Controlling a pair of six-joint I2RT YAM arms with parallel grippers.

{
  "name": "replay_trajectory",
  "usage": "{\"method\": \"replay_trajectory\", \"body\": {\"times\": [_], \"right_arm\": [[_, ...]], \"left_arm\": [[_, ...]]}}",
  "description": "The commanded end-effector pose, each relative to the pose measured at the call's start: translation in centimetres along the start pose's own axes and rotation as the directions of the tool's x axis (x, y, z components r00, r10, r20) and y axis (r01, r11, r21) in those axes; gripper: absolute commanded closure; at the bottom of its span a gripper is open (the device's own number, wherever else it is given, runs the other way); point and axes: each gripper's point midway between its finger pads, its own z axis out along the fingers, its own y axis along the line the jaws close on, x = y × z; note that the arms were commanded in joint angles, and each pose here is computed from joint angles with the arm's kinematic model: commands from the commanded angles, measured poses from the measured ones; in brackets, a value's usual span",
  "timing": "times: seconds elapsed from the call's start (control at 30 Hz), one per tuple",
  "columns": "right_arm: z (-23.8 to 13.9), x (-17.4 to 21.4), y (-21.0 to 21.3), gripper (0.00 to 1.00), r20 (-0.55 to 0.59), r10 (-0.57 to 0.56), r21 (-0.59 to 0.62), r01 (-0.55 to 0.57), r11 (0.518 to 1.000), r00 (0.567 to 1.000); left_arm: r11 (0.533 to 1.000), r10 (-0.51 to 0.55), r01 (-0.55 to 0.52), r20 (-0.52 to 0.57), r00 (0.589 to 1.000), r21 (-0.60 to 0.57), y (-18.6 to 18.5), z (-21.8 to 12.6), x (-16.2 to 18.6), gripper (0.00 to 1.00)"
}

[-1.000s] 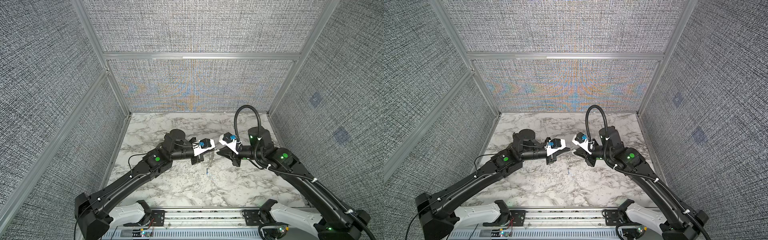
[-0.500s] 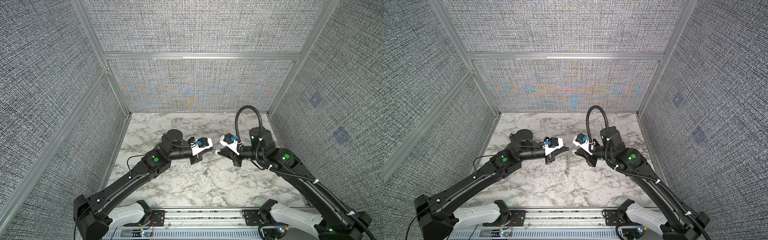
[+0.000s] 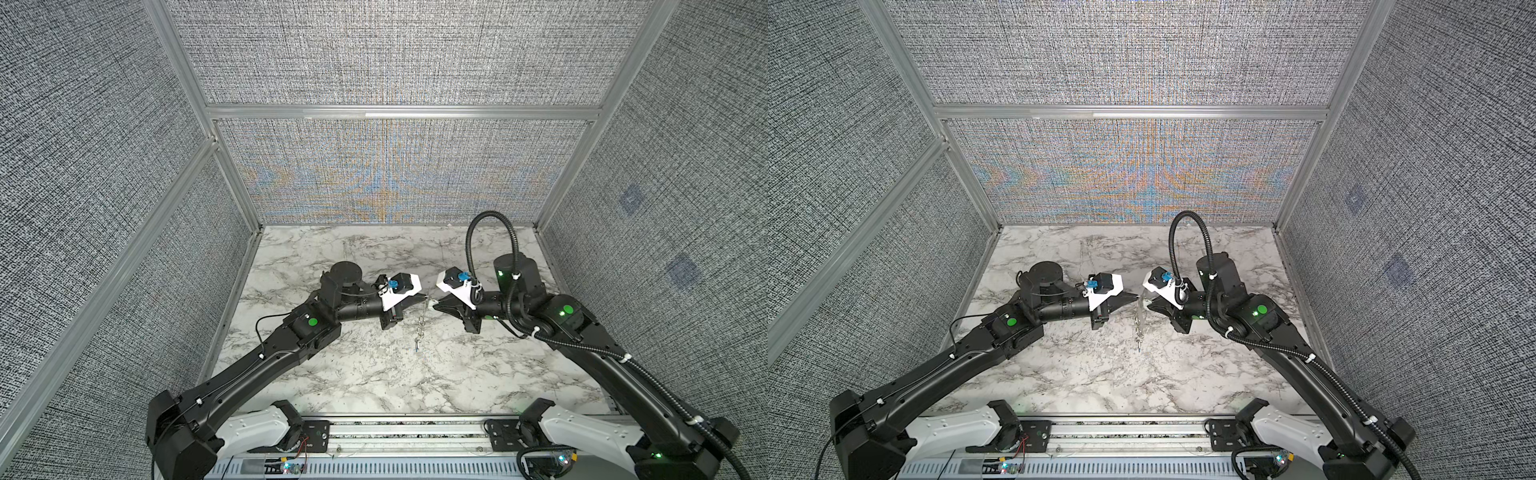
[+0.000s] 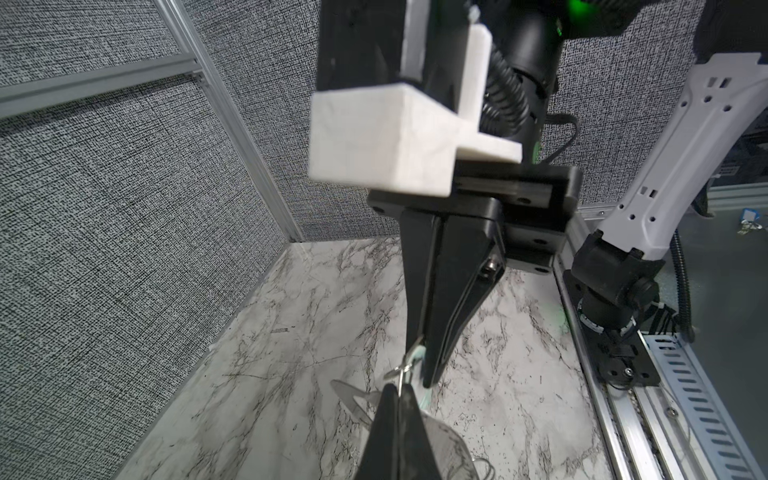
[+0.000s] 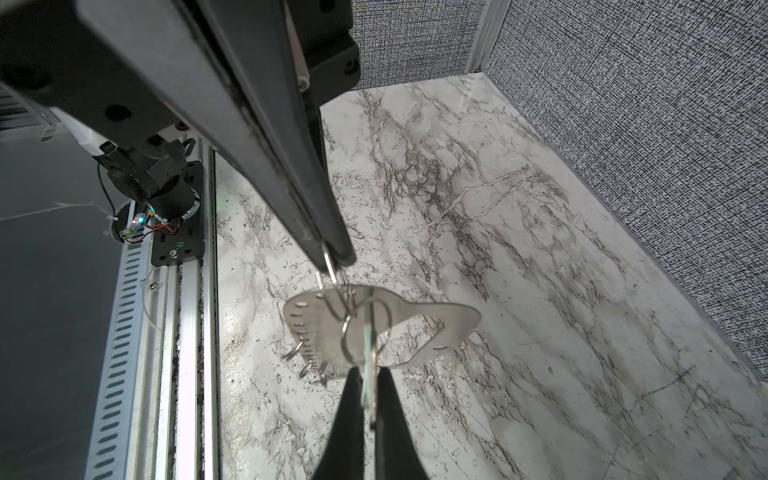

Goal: Remove the keys from the keyring

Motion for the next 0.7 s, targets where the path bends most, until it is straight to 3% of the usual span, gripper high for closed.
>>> {"method": "replay_trajectory", "body": {"times": [0.0, 0.67], "right_arm": [[0.0, 0.5, -0.6, 1.0, -0.02, 0.0, 0.041, 0.0, 0.999, 1.0], [1.0, -1.0, -0.9, 1.0, -0.016, -0.129, 0.137, 0.13, 0.982, 0.991]], "left_arm": [[0.999, 0.016, -0.01, 0.127, 0.992, -0.044, 1.0, -0.4, -2.9, 1.0], [0.98, -0.079, 0.126, 0.278, 0.957, -0.153, 2.8, -0.7, -2.6, 1.0]]}}
